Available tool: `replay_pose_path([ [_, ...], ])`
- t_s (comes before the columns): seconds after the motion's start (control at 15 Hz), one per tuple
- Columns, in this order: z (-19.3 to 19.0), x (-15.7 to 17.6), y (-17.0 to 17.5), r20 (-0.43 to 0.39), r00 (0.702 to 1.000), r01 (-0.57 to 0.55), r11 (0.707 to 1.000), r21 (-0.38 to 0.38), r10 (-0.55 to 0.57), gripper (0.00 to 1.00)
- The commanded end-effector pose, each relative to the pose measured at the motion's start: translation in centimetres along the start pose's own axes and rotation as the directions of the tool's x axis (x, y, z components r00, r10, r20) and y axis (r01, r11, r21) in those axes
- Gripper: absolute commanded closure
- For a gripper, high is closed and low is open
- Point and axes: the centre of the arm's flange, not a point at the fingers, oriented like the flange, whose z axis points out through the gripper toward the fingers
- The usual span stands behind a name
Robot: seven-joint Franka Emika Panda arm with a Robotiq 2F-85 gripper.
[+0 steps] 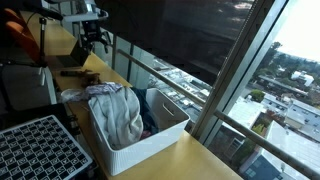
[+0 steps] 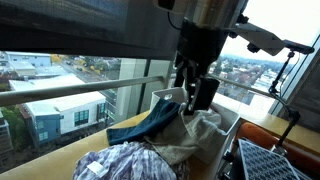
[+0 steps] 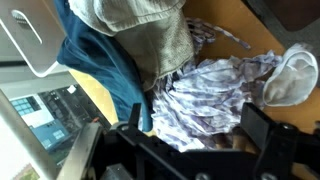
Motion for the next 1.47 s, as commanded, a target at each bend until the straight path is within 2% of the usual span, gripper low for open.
replay_pose_path([
  [0.0, -0.5, 3.6, 1.3, 0.017, 0.98, 0.198, 0.98, -0.033, -0.198, 0.0],
  [0.2, 2.0, 5.3, 4.0, 0.046, 0.935, 0.351, 0.936, -0.014, -0.35, 0.0],
  [0.4, 6.9, 6.1, 7.5, 0.065, 0.871, 0.486, 0.874, 0.029, -0.487, 0.0],
  [0.53, 10.6, 6.1, 8.8, 0.083, 0.837, 0.537, 0.841, 0.071, -0.541, 0.0],
  [0.67, 14.5, 5.8, 8.6, 0.085, 0.816, 0.561, 0.818, 0.127, -0.572, 0.0],
  [0.93, 21.0, 5.2, 5.3, 0.123, 0.801, 0.561, 0.806, 0.188, -0.586, 0.0],
  [1.4, 27.1, 2.3, 3.1, 0.184, 0.762, 0.573, 0.778, 0.257, -0.621, 0.0],
])
